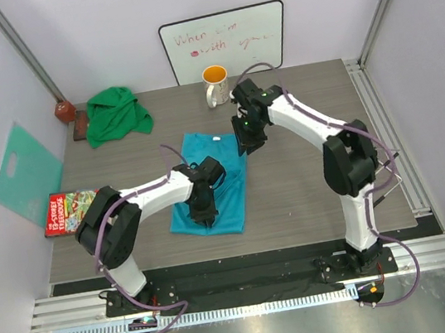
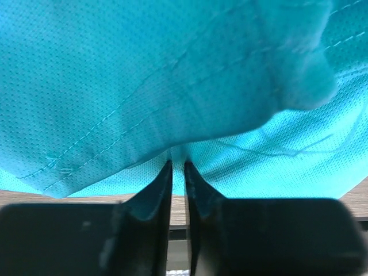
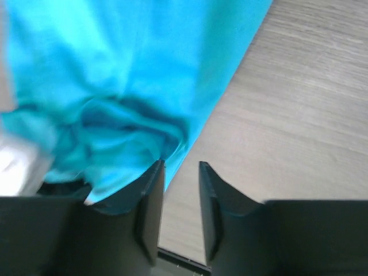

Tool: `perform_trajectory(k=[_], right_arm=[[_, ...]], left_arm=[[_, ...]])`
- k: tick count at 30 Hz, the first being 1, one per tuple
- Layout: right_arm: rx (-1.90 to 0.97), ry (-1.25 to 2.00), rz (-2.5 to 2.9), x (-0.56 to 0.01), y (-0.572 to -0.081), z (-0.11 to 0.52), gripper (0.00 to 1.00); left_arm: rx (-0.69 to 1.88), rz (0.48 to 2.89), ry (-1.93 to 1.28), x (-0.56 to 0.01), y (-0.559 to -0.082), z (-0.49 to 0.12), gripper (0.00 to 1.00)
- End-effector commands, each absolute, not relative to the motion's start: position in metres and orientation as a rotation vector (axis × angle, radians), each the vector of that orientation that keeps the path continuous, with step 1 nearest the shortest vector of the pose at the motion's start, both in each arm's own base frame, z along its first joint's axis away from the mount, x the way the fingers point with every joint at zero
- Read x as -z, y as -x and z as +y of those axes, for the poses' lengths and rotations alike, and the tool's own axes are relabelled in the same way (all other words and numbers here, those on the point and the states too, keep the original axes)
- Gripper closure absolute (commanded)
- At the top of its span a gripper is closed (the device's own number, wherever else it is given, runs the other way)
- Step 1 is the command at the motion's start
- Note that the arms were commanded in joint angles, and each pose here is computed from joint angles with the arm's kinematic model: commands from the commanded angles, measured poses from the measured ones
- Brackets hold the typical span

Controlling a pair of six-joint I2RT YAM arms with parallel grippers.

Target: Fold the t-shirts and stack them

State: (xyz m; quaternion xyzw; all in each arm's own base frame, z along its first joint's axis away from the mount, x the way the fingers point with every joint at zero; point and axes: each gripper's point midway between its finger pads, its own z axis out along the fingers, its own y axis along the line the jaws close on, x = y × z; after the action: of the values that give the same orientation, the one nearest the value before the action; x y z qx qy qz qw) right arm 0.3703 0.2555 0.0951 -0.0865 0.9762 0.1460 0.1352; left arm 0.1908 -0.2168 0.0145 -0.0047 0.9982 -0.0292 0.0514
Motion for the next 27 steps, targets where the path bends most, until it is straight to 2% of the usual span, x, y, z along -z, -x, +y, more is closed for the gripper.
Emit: perform_trajectory(k=[1,5,7,8,17,22,27], right_arm=[[-0.528,0.383,2.679,-0.167,-0.338,0.262,0.69],[-0.553,0.544,2.73,-0.14,-0.284,0.287,0.81],[-0.596,0.527,2.761,-0.132,-0.272,0.295,0.87],[-0.616,0.524,2.77,-0.124,-0.267,0.298,0.99],[-0.664,0.543,2.862,-0.092,-0.248,0.304,0.99],[-0.72,0.521,2.872,-0.092,-0.246,0.312,0.99],[-0.745,0.51,2.89,-0.089,-0.244,0.316,0.99]], left_arm=[[0.006,3.041,-0.013,-0.008,-0.194,-0.215,0.81],[0.009,2.984,-0.033,-0.022,-0.211,-0.221,0.77],[0.035,2.955,-0.045,-0.033,-0.218,-0.226,0.76],[0.034,2.942,-0.05,-0.037,-0.221,-0.227,0.76],[0.099,2.806,-0.022,-0.077,-0.237,-0.225,0.77],[0.117,2.72,0.077,-0.086,-0.242,-0.21,0.83],[0.183,2.649,0.174,-0.095,-0.246,-0.193,0.82]])
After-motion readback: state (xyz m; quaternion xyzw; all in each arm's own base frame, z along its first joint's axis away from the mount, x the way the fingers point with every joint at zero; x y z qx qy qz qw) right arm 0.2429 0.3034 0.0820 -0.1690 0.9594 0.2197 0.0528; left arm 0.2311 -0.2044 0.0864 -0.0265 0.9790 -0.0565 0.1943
